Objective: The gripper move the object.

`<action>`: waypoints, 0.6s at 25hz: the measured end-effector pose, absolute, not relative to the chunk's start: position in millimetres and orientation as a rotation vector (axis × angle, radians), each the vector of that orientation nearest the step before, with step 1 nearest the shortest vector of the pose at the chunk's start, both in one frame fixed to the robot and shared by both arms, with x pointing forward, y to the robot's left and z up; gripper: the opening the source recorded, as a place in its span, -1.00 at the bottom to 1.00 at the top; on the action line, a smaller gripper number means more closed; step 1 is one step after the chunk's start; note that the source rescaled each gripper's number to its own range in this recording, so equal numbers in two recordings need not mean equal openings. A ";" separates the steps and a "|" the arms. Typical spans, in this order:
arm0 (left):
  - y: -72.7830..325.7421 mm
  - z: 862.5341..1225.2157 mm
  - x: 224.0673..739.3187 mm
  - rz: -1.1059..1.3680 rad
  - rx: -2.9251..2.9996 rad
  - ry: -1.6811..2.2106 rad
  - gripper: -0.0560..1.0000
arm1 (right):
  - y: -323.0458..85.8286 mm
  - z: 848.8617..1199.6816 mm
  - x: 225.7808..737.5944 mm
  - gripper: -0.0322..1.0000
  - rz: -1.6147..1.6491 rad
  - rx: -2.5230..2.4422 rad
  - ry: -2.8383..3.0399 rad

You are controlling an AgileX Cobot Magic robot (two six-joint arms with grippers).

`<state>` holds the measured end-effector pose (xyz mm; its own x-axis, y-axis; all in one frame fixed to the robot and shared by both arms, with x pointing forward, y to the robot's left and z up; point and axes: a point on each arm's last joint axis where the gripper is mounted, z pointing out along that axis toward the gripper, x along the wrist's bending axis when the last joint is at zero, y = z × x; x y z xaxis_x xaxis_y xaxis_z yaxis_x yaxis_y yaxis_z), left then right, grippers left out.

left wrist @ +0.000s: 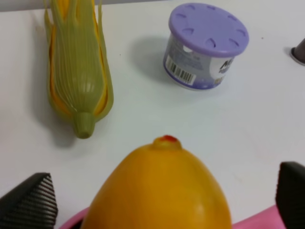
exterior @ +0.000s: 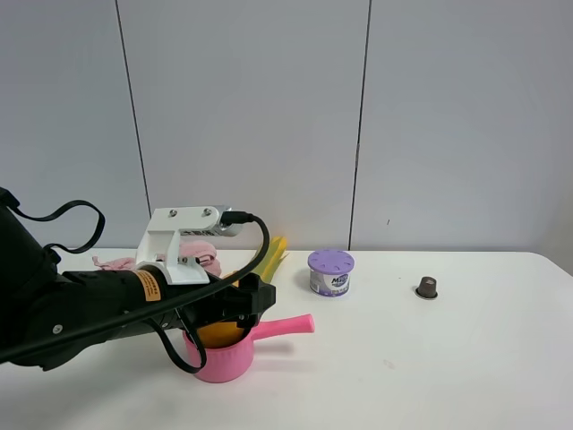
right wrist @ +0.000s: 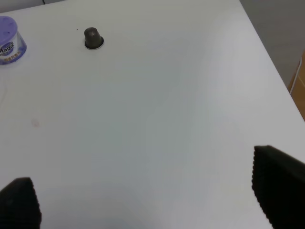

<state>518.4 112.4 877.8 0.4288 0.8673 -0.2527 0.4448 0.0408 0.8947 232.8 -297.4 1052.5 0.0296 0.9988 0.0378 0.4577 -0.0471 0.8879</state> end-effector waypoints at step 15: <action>125.1 987.5 498.1 0.521 1.526 1.088 0.68 | -297.4 1052.5 232.8 1.00 0.963 1.596 1.514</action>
